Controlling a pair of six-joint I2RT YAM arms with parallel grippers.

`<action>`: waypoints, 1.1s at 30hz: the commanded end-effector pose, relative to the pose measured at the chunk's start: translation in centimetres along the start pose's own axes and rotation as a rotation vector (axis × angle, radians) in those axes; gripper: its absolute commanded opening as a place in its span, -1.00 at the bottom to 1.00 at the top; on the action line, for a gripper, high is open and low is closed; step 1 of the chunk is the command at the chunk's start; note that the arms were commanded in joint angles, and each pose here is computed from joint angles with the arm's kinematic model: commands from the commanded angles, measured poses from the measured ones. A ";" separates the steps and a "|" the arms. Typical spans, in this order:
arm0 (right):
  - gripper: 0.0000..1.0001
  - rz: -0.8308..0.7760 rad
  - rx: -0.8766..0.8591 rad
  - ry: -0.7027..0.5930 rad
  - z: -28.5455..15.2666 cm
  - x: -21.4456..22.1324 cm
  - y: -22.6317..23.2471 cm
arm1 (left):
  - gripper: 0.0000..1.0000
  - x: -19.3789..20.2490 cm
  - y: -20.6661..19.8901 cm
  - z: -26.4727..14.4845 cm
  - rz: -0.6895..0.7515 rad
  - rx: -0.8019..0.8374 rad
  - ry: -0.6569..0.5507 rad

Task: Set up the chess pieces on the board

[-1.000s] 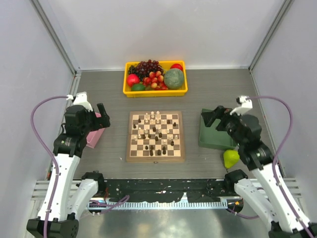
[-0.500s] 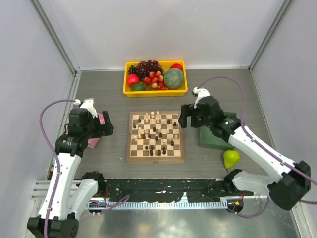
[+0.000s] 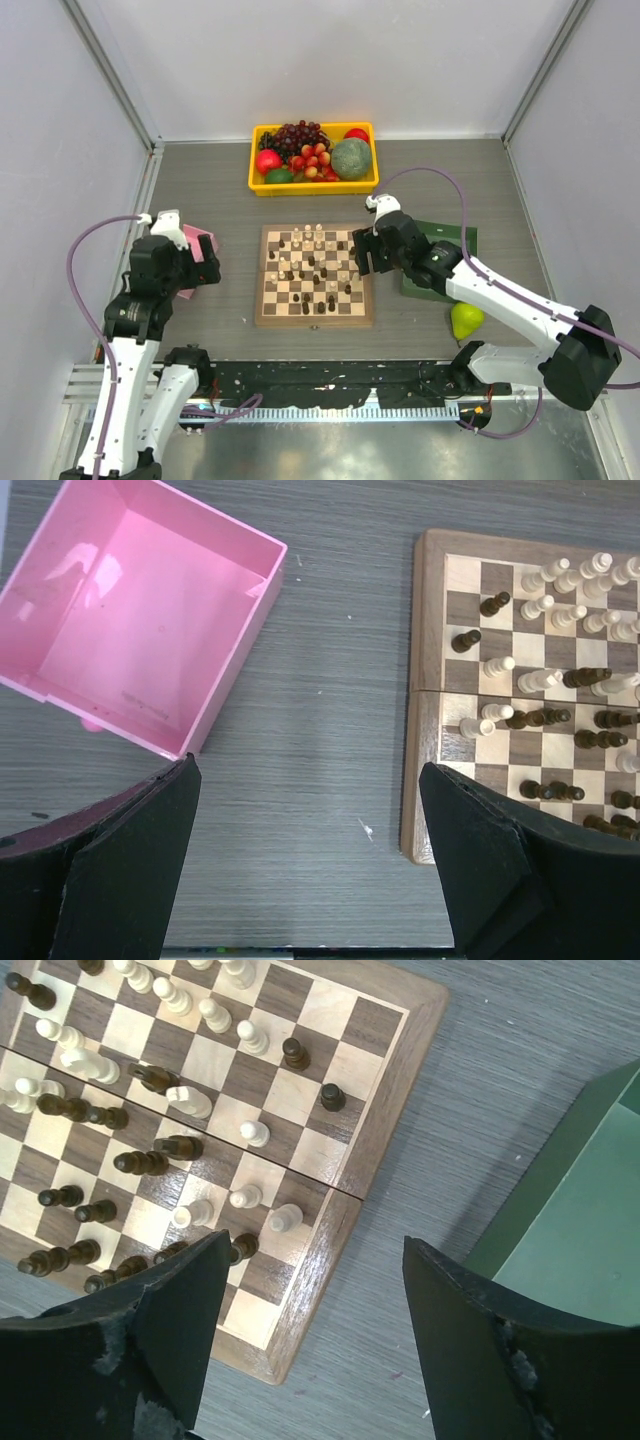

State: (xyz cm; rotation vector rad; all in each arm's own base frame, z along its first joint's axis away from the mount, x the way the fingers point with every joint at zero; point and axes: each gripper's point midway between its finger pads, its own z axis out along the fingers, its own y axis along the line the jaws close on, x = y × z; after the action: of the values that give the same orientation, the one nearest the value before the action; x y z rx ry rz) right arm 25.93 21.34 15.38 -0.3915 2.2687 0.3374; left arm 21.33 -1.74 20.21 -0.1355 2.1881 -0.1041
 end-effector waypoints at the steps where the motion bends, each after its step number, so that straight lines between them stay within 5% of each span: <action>1: 0.47 0.010 0.034 -0.084 0.1 -1.9 -0.3 | 0.98 -0.6 1.2 -0.7 -0.001 -0.062 -0.053; 8: 0.45 0.016 0.009 -0.063 0.8 -2.5 0.7 | 0.98 -1.0 2.0 -1.0 0.002 -0.101 -0.088; 18: 0.86 0.051 0.006 -0.072 0.2 -2.7 0.7 | 0.98 -1.1 2.1 -0.7 -0.001 -0.111 -0.096; 27: 0.94 0.049 0.009 -0.069 -0.1 -3.0 0.8 | 0.98 -6.2 0.8 -4.9 0.109 -0.044 -0.200; 33: 0.95 0.054 -0.012 -0.064 -0.1 -3.5 1.4 | 0.98 -6.0 1.3 -4.0 0.103 -0.067 -0.259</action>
State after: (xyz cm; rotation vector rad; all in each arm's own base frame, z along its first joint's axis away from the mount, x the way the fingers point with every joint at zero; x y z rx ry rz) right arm 26.81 21.99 15.42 -0.3482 2.2806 0.3288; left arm 20.98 0.09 27.38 -0.0756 1.9824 0.0150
